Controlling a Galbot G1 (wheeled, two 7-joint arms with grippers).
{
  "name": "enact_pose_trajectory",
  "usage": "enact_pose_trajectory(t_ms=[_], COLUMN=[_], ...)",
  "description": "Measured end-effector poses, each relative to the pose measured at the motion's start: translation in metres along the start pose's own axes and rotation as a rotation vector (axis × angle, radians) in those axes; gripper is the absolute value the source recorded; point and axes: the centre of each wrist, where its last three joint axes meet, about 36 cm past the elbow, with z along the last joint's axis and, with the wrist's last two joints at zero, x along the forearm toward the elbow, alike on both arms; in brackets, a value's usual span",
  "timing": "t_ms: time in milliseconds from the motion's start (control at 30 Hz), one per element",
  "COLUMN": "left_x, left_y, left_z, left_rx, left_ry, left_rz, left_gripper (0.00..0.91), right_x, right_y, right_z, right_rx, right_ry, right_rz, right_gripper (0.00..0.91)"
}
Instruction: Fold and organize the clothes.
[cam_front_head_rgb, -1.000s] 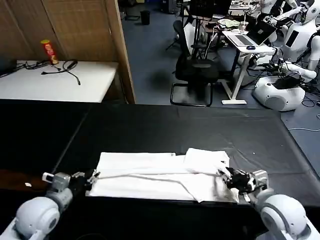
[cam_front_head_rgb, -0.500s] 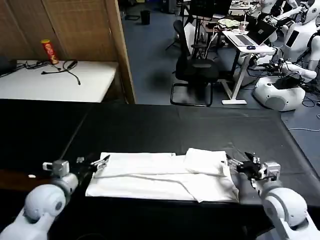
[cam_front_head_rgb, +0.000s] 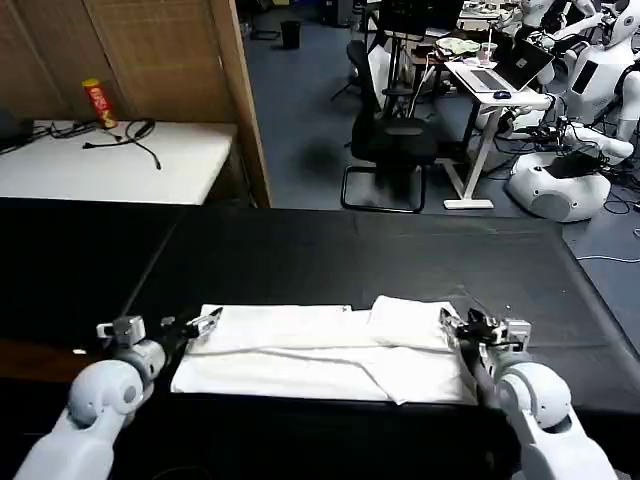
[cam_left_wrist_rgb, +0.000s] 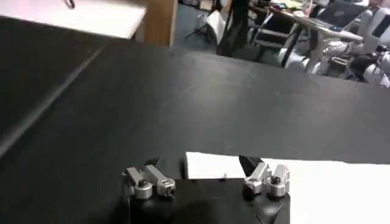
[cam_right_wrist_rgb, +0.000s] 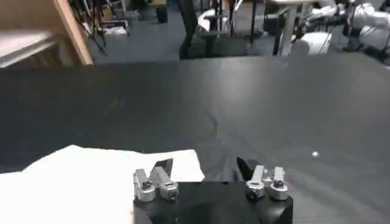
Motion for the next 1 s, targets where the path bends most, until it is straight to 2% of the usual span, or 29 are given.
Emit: enact_pose_trajectory(t_ms=[33,100,167,233,267,300,333,600,800,867,900,933,1000], left_x=[0.000,-0.002,-0.004,-0.006,-0.007,-0.008,-0.008,-0.014,-0.029,-0.034,-0.037,-0.039,-0.040], left_y=[0.000,0.001,0.002,0.002,0.002,0.001,-0.001,-0.007,-0.010,-0.010,-0.009,-0.009,-0.008], left_z=[0.000,0.001,0.001,0.002,0.003,0.004,0.004,0.007,0.002,-0.002,-0.005,-0.009,-0.013], left_rx=[0.000,0.003,0.006,0.011,0.014,0.015,0.015,-0.060,-0.130,-0.135,-0.138,-0.143,-0.161], left_ry=[0.001,-0.001,-0.002,-0.004,-0.007,-0.010,-0.014,-0.073,-0.119,-0.124,-0.129,-0.134,-0.143], left_rz=[0.000,-0.002,-0.004,-0.003,0.001,0.010,0.016,-0.006,-0.039,-0.042,-0.045,-0.050,-0.061], left_gripper=[0.751,0.605,0.322,0.137,0.117,0.049,0.020,0.000,0.000,0.000,0.497,0.878,0.878], right_x=[0.000,-0.001,-0.001,0.000,0.000,0.000,0.001,-0.006,-0.027,-0.034,-0.037,-0.038,-0.038], right_y=[0.001,0.002,0.003,0.005,0.005,0.005,0.005,0.012,0.015,0.014,0.013,0.012,0.009], right_z=[0.001,0.001,0.002,0.002,0.002,0.002,0.002,0.004,0.000,-0.005,-0.008,-0.012,-0.016], right_rx=[0.002,0.006,0.008,0.011,0.013,0.014,0.017,0.047,0.051,0.052,0.054,0.056,0.065], right_ry=[0.001,0.001,0.001,0.001,0.000,-0.001,-0.004,-0.069,-0.085,-0.084,-0.084,-0.087,-0.095], right_rz=[-0.003,-0.006,-0.008,-0.011,-0.011,-0.011,-0.009,0.002,-0.016,-0.045,-0.054,-0.073,-0.087], right_gripper=[0.312,0.107,0.078,0.068,0.059,0.059,0.059,0.029,0.029,0.068,0.195,0.878,0.878])
